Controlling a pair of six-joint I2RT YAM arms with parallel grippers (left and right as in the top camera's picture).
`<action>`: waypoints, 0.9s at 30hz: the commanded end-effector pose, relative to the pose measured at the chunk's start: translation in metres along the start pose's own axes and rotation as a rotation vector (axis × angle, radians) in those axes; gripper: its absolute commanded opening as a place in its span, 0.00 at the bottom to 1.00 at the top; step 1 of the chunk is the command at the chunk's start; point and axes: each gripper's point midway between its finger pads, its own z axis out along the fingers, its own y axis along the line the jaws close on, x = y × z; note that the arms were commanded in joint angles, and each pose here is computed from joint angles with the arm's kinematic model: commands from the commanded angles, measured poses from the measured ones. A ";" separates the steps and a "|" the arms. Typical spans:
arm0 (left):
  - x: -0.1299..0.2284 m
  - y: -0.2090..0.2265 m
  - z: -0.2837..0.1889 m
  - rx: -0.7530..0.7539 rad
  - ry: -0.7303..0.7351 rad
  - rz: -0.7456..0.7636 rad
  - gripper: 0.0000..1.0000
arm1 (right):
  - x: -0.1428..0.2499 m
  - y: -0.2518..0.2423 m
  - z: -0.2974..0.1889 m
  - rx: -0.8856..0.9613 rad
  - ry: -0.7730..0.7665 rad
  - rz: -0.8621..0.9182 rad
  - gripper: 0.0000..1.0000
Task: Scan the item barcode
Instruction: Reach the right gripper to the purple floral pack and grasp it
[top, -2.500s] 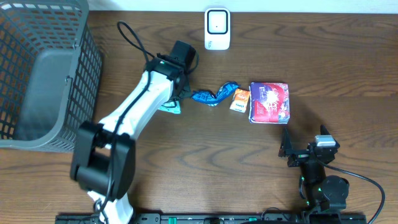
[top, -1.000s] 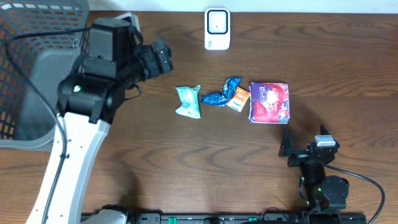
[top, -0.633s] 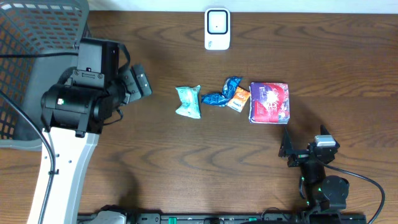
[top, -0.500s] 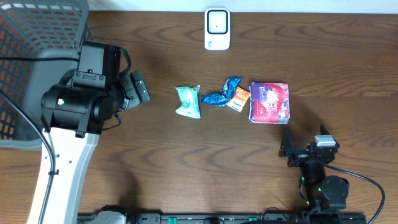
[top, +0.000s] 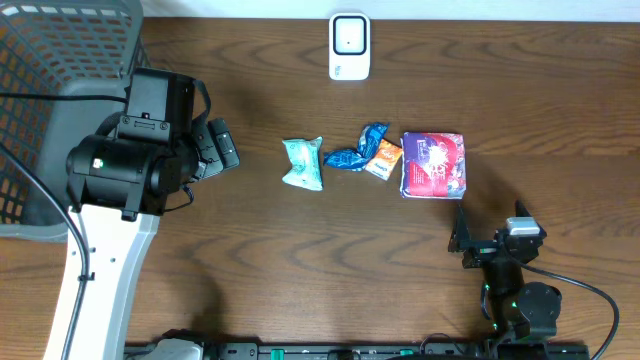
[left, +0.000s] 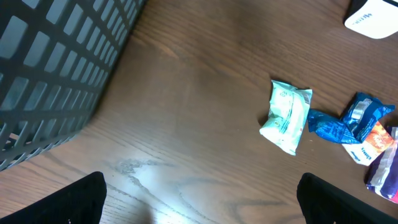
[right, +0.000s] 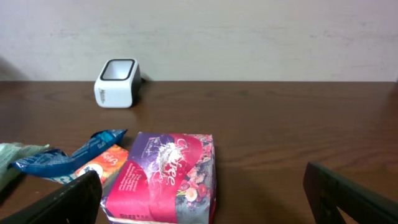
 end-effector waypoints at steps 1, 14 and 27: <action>-0.003 0.004 -0.004 -0.014 -0.019 0.002 0.98 | -0.011 0.012 -0.001 -0.077 -0.046 0.043 0.99; -0.003 0.004 -0.004 -0.014 -0.019 0.002 0.98 | -0.149 0.056 -0.059 -0.384 -0.589 0.108 0.99; -0.003 0.004 -0.004 -0.014 -0.019 0.002 0.98 | -0.133 0.019 0.013 -0.133 0.280 -0.168 0.99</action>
